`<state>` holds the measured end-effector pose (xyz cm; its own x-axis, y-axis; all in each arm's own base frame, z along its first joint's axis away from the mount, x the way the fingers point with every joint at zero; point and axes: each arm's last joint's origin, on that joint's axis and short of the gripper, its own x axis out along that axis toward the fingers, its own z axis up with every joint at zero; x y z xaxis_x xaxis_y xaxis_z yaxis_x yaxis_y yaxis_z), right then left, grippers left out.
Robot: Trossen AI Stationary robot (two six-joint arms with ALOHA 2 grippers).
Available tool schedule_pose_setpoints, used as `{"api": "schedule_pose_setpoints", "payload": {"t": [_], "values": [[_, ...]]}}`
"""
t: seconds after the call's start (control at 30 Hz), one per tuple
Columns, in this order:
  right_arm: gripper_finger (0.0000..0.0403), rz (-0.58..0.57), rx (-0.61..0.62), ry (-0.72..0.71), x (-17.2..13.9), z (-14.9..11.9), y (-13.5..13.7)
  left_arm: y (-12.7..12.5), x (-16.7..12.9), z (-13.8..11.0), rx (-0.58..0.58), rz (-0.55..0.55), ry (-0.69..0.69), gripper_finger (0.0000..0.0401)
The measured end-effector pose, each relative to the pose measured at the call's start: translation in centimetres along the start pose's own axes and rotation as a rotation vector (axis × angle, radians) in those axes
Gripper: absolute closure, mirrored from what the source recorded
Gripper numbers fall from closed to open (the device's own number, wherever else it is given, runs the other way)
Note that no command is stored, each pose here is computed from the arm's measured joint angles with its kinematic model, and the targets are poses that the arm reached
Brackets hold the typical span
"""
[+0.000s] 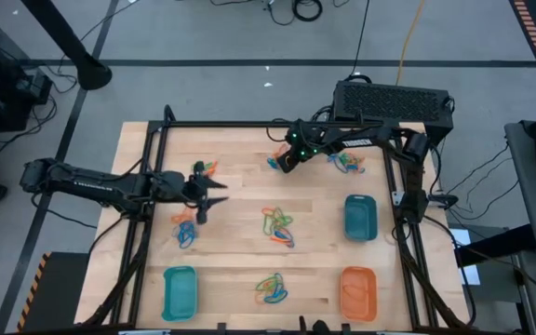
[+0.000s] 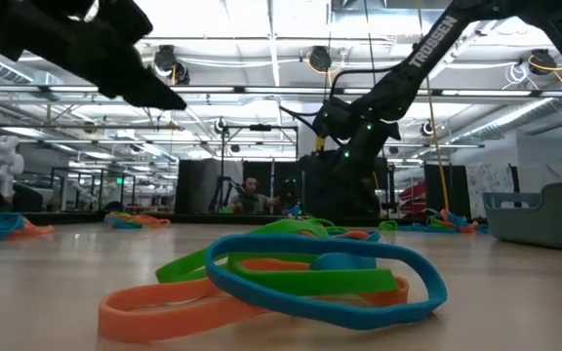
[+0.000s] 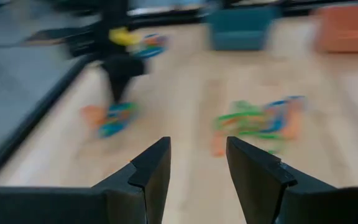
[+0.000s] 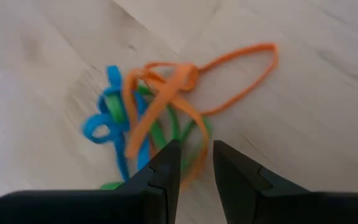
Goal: Sort rubber bands into baskets
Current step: Put the orange rubber band into the orange bin
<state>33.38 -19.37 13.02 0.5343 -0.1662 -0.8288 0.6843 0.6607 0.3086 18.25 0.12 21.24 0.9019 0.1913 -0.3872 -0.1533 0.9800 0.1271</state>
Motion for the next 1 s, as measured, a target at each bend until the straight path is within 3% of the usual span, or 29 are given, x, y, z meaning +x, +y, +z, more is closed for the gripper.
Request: {"api": "schedule_pose_setpoints", "payload": {"t": [0.27,0.53,1.0], "values": [[0.0322,-0.002,-0.014,0.004,0.0,-0.1,0.0,0.6,1.2,-0.8,-0.007,0.063,0.075,0.0237],[0.0396,-0.005,-0.045,0.009,0.0,-0.1,0.0,0.7,1.8,-1.2,-0.007,0.072,0.109,0.0237],[0.0402,0.008,-0.058,-0.011,-1.4,0.8,0.8,0.7,1.8,-1.2,-0.008,0.071,0.109,0.0238]]}}
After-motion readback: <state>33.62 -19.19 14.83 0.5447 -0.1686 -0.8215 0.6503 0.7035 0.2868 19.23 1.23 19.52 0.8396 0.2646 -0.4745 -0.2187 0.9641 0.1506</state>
